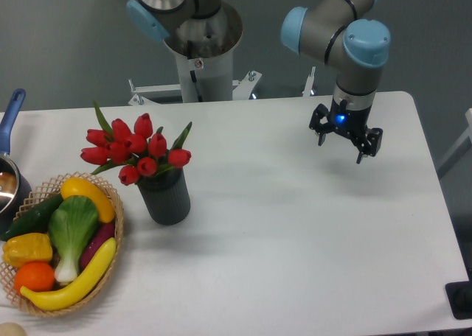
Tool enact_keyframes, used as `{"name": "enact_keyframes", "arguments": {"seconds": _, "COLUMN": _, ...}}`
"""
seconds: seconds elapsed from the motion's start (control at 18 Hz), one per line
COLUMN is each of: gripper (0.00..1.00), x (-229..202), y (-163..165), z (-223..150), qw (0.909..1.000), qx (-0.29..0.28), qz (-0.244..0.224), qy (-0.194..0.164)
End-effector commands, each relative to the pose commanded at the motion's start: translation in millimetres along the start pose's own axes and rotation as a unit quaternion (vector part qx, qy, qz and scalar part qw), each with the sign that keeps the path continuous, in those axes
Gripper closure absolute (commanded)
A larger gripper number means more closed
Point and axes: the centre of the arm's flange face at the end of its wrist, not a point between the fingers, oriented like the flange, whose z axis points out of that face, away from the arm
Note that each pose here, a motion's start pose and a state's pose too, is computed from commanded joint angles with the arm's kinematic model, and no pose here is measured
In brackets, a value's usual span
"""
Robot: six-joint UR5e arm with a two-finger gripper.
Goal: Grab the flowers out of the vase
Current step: 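Move the open gripper toward the red tulips in the black vase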
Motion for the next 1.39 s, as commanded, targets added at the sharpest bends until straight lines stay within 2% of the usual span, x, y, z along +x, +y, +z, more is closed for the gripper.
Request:
{"name": "enact_keyframes", "arguments": {"seconds": 0.33, "gripper": 0.0, "x": 0.4, "y": -2.7, "z": 0.4, "qw": 0.9998, "qx": 0.022, "qz": -0.003, "qy": 0.001}}
{"name": "enact_keyframes", "arguments": {"seconds": 0.61, "gripper": 0.0, "x": 18.5, "y": -15.9, "z": -0.9, "qw": 0.993, "qx": 0.117, "qz": -0.012, "qy": 0.017}}
{"name": "enact_keyframes", "arguments": {"seconds": 0.78, "gripper": 0.0, "x": 29.4, "y": -26.1, "z": -6.6, "qw": 0.9846, "qx": 0.173, "qz": -0.01, "qy": 0.023}}
{"name": "enact_keyframes", "arguments": {"seconds": 0.89, "gripper": 0.0, "x": 40.4, "y": -38.5, "z": -14.3, "qw": 0.9736, "qx": 0.227, "qz": -0.005, "qy": 0.028}}
{"name": "enact_keyframes", "arguments": {"seconds": 0.94, "gripper": 0.0, "x": 46.0, "y": -43.8, "z": -14.6, "qw": 0.9651, "qx": 0.259, "qz": -0.007, "qy": 0.036}}
{"name": "enact_keyframes", "arguments": {"seconds": 1.11, "gripper": 0.0, "x": 57.6, "y": -62.5, "z": -23.4, "qw": 0.929, "qx": 0.366, "qz": -0.009, "qy": 0.054}}
{"name": "enact_keyframes", "arguments": {"seconds": 1.17, "gripper": 0.0, "x": 61.2, "y": -65.6, "z": -28.7, "qw": 0.9205, "qx": 0.387, "qz": -0.01, "qy": 0.055}}
{"name": "enact_keyframes", "arguments": {"seconds": 1.39, "gripper": 0.0, "x": 97.8, "y": -91.9, "z": -49.2, "qw": 0.9004, "qx": 0.43, "qz": 0.011, "qy": 0.067}}
